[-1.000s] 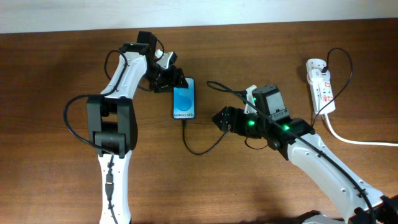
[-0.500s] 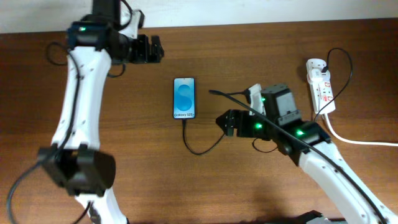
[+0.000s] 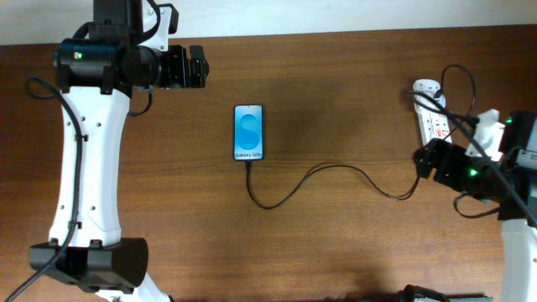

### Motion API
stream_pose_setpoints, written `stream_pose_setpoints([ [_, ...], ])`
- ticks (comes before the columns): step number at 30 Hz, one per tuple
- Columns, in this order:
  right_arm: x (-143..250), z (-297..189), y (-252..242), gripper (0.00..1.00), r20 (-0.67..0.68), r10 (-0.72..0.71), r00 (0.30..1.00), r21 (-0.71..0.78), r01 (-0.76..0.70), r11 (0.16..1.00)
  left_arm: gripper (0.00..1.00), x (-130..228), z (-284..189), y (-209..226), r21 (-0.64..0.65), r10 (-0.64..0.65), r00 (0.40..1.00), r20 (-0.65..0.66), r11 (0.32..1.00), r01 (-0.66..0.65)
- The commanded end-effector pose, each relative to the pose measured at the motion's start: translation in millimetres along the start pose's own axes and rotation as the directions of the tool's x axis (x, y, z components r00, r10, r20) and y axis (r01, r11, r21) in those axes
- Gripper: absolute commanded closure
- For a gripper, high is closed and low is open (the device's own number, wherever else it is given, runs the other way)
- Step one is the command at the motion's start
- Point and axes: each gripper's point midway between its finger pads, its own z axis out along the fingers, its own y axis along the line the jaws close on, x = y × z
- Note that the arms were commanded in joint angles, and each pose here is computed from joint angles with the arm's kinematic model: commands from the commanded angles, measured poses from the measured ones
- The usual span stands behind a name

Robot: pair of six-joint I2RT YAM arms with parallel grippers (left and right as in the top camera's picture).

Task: Plug charger to phone and switch on socket
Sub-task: 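Release the cable and move the right gripper to the power strip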

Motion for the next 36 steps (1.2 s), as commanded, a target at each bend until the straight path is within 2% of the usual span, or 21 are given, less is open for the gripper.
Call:
stream_pose_setpoints([
  [1, -24.0, -12.5, -36.8, 0.05, 0.108, 0.018, 0.994, 0.160, -0.035, 0.987, 0.01, -5.8, -13.8, -1.9, -0.006, 0.024, 0.999, 0.038, 1.000, -0.024],
  [6, -63.6, -6.6, -61.9, 0.05, 0.211, 0.075, 0.975, 0.153, -0.109, 0.982, 0.01, -5.7, -13.8, -2.0, -0.005, 0.024, 0.999, 0.038, 1.000, -0.023],
  [11, -125.7, -8.3, -105.6, 0.05, 0.157, 0.239, 0.958, 0.120, -0.259, 0.958, 0.01, -5.0, -13.8, -1.8, -0.006, 0.023, 0.999, 0.035, 1.000, -0.023],
  [12, -140.9, -2.3, -127.9, 0.05, 0.169, 0.316, 0.934, 0.096, -0.334, 0.938, 0.01, -5.0, -13.8, -1.8, -0.006, 0.023, 0.999, 0.035, 1.000, -0.023],
  [14, -150.9, 12.4, -160.5, 0.05, 0.191, 0.374, 0.908, 0.107, -0.398, 0.911, 0.01, -4.9, -13.8, -1.8, -0.006, 0.023, 0.999, 0.034, 1.000, -0.023],
  [18, -175.4, 54.5, -193.0, 0.04, 0.218, 0.366, 0.905, 0.111, -0.395, 0.912, 0.01, -4.9, -13.8, -1.9, -0.006, 0.023, 0.999, 0.034, 1.000, -0.023],
  [24, -164.4, 135.1, -227.7, 0.02, 0.108, 0.419, 0.901, 0.113, -0.430, 0.896, 0.01, -5.0, -13.8, -1.8, -0.006, 0.023, 0.999, 0.035, 1.000, -0.023],
  [27, -157.2, 177.1, -227.0, 0.02, 0.040, 0.430, 0.902, 0.051, -0.431, 0.901, 0.00, -5.0, -13.6, -1.8, -0.006, 0.023, 0.999, 0.034, 1.000, -0.023],
  [31, -154.3, 212.4, -200.3, 0.02, -0.017, 0.324, 0.946, 0.043, -0.324, 0.945, 0.01, -5.0, -13.8, -1.8, -0.006, 0.023, 0.999, 0.035, 1.000, -0.023],
  [36, -156.2, 231.1, -172.5, 0.02, -0.032, 0.243, 0.969, 0.092, -0.240, 0.966, 0.01, -5.0, -13.8, -1.9, -0.006, 0.023, 0.999, 0.035, 1.000, -0.023],
])
